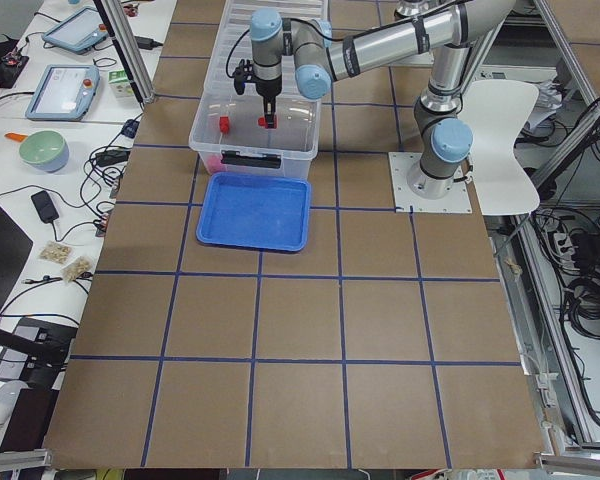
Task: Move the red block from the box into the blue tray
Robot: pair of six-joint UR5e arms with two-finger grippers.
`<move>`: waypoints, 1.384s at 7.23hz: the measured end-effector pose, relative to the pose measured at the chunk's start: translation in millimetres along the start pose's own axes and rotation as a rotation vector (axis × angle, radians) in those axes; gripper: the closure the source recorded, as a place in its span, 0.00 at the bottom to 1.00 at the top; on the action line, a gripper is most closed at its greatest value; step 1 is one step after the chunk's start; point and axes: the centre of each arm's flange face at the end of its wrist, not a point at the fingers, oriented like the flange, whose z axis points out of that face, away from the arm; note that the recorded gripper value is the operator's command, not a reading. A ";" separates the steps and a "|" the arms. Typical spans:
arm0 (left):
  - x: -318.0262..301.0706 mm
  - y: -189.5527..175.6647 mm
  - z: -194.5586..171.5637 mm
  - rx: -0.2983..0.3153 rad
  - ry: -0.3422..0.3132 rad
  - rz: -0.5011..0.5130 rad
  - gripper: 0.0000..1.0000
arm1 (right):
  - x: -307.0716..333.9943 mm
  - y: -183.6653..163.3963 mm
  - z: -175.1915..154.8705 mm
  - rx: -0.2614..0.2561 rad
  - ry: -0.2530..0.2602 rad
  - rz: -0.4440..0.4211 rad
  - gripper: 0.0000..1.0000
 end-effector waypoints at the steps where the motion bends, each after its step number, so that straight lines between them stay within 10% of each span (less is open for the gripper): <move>1: -10.0 -0.3 -27.4 -0.007 -0.032 0.019 1.00 | 0.0 0.0 -0.1 0.000 0.000 0.000 0.00; 5: -146.6 -18.5 -27.2 -0.056 -0.060 0.127 1.00 | 0.0 -0.3 0.8 -0.002 0.000 0.000 0.00; 10: -246.3 -64.6 88.0 -0.031 0.041 0.258 1.00 | -0.1 -0.5 0.1 0.002 -0.001 -0.001 0.00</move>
